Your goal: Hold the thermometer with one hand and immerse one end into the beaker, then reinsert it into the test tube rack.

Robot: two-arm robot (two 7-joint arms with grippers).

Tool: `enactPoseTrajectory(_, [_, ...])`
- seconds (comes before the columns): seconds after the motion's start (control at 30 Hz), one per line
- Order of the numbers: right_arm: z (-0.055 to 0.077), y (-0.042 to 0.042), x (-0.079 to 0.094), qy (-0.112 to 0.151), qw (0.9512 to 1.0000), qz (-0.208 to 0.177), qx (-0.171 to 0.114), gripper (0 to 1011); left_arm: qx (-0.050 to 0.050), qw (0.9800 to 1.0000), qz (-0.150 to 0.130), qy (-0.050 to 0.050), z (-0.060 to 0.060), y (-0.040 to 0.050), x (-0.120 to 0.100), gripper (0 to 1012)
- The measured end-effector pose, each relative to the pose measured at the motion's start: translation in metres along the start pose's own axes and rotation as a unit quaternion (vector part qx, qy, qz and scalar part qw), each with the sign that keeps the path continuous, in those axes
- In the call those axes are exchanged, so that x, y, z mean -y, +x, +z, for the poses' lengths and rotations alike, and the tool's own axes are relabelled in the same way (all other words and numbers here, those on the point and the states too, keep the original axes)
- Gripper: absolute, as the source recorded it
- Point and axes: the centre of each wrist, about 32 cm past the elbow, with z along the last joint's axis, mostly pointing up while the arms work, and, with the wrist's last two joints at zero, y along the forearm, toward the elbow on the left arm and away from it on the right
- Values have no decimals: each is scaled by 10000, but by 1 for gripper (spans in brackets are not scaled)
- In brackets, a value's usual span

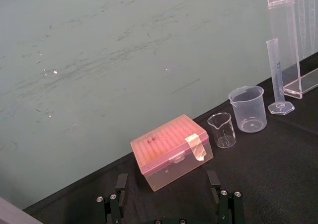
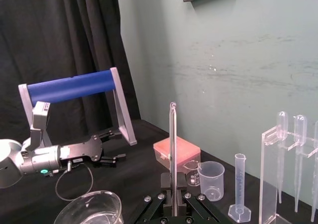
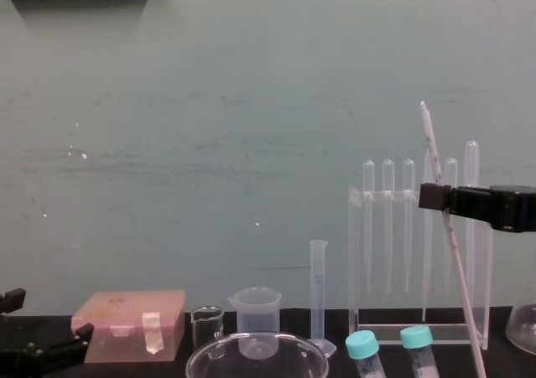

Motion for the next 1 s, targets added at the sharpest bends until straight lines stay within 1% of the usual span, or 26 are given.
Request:
enactPoseTrajectory(0.7, [-8, 5, -18, -11, 10000, 35, 22, 59, 0, 10000, 0, 0, 0, 0, 0, 1008])
enactPoseTrajectory(0.73, [-9, 5, -17, -11, 10000, 35, 22, 68, 0, 10000, 0, 0, 0, 0, 0, 1008])
enactPoseTrajectory(0.77, [-9, 5, -17, -12, 10000, 35, 21, 110, 0, 10000, 0, 0, 0, 0, 0, 1008])
enactPoseTrajectory(0.87, [-8, 5, -16, -11, 10000, 34, 20, 160, 0, 10000, 0, 0, 0, 0, 0, 1008])
enactPoseTrajectory(0.9, [-8, 5, -16, -11, 10000, 34, 20, 209, 0, 10000, 0, 0, 0, 0, 0, 1008])
enactPoseTrajectory(0.93, [-8, 5, -15, -11, 10000, 33, 20, 231, 0, 10000, 0, 0, 0, 0, 0, 1008])
enactPoseTrajectory(0.97, [-8, 5, -15, -11, 10000, 33, 20, 287, -1, 10000, 0, 0, 0, 0, 0, 1008])
enactPoseTrajectory(1.0, [-8, 5, -14, -10, 10000, 33, 20, 308, 0, 10000, 0, 0, 0, 0, 0, 1008])
